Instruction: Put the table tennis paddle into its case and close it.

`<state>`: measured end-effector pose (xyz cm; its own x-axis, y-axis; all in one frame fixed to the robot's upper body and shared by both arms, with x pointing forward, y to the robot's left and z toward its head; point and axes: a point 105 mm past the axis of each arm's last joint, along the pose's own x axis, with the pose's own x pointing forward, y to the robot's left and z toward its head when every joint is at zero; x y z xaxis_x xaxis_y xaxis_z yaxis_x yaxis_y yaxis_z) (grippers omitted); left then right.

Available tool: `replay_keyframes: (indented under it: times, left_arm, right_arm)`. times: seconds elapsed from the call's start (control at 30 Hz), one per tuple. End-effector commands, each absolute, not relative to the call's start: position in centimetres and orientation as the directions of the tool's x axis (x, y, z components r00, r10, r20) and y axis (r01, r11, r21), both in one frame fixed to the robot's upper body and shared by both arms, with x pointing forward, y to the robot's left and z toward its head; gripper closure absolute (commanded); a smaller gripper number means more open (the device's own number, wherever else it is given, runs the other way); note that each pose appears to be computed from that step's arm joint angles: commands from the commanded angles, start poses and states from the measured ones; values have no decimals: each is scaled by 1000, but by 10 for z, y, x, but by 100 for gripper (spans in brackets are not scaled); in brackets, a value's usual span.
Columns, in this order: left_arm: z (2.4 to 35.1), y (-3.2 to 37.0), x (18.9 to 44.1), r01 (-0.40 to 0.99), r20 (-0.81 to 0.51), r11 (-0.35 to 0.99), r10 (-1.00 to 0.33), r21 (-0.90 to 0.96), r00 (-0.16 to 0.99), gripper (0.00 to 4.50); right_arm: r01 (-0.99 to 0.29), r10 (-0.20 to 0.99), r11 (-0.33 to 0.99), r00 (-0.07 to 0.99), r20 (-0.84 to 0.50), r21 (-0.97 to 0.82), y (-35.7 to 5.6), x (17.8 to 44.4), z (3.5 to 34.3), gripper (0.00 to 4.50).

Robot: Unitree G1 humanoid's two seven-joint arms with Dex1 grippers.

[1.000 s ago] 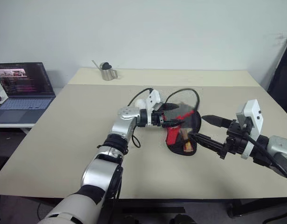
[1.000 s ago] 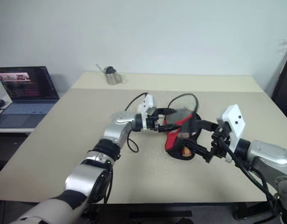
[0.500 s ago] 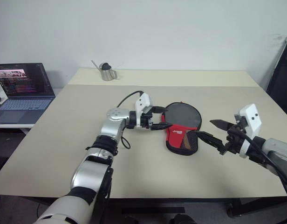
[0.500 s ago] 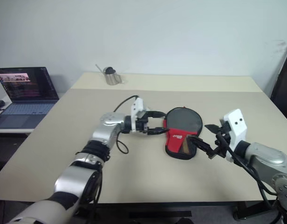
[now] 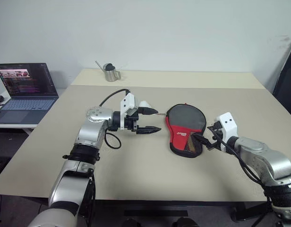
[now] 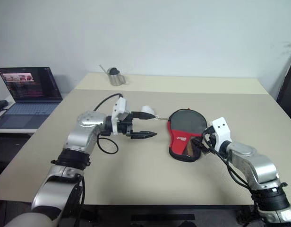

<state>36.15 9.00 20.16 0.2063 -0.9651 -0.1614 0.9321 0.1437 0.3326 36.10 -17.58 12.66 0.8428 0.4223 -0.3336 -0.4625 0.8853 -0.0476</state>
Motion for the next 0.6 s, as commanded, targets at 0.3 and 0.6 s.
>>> replay_keyframes:
  times: [0.3,0.6]
  left_arm:
    - [216,86,358,915,-128,149,-969,375,210,55]
    - [217,81,357,915,-123,142,-972,378,201,55]
  right_arm:
    - [-455,405,891,808,-427,-16,-182,385,110,3]
    - [-536,476,844,743,-470,8,-154,384,97,3]
